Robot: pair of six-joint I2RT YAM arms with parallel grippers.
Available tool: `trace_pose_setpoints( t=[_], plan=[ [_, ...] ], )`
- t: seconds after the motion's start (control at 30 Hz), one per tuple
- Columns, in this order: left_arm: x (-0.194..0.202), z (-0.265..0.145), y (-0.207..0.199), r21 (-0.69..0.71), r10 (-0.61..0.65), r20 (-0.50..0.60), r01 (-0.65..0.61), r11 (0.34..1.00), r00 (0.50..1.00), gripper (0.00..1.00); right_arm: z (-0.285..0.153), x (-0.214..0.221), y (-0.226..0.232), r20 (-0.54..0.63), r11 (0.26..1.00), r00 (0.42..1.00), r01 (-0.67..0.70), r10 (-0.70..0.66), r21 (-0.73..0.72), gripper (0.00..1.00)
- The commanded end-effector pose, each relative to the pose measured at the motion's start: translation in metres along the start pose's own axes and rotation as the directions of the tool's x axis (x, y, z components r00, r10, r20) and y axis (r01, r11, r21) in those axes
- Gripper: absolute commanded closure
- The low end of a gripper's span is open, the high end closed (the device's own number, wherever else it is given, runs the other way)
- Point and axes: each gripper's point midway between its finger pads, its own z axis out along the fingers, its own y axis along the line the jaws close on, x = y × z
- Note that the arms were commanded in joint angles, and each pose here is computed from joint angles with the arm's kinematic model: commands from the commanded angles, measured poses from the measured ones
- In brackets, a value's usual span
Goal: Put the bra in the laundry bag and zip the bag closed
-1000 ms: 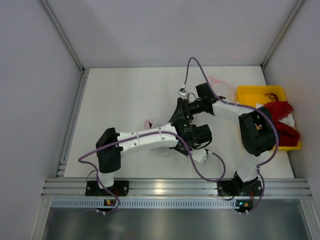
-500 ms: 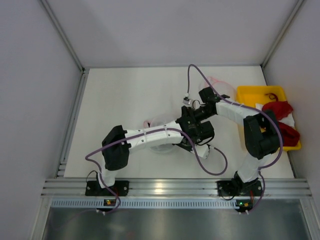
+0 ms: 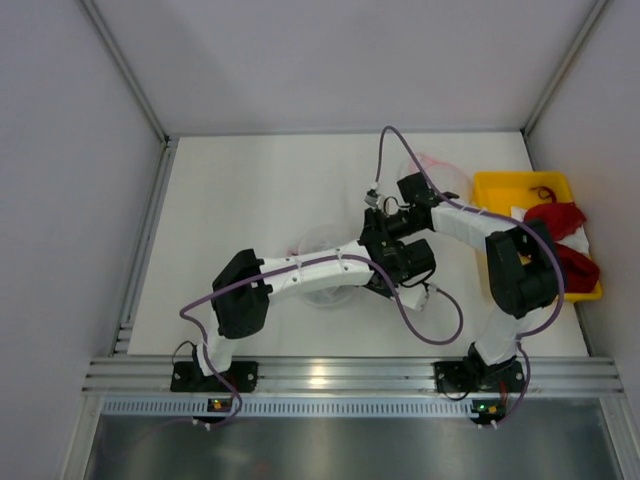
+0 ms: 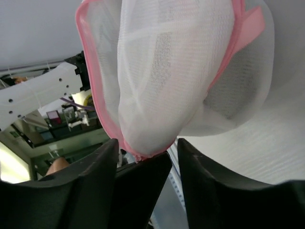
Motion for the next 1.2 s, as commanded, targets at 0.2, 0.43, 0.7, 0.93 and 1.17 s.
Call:
trace_pose_setpoints(
  t=[0.2, 0.43, 0.7, 0.93, 1.17],
  plan=[
    [-0.005, -0.011, 0.008, -0.039, -0.058, 0.044, 0.060, 0.997, 0.997, 1.00, 0.011, -0.022, 0.017, 0.042, 0.997, 0.997, 0.065, -0.063, -0.037, 1.00],
    [-0.007, -0.020, -0.016, -0.004, -0.046, 0.071, 0.046, 0.999, 0.996, 1.00, 0.009, -0.042, 0.019, 0.071, 0.994, 0.992, 0.107, -0.105, -0.030, 1.00],
    [-0.012, -0.037, -0.043, -0.016, -0.017, 0.084, 0.019, 1.000, 0.996, 1.00, 0.011, -0.065, 0.017, 0.062, 0.982, 0.980, 0.191, -0.190, -0.003, 1.00],
    [-0.006, -0.049, -0.065, -0.038, 0.028, 0.074, -0.025, 0.999, 0.997, 1.00, 0.014, -0.080, 0.014, 0.062, 0.969, 0.967, 0.246, -0.246, 0.013, 1.00],
    [0.001, -0.040, -0.049, -0.087, -0.008, 0.010, 0.009, 0.996, 1.000, 1.00, 0.007, -0.080, 0.027, 0.066, 0.964, 0.962, 0.264, -0.264, 0.011, 0.65]
  ],
)
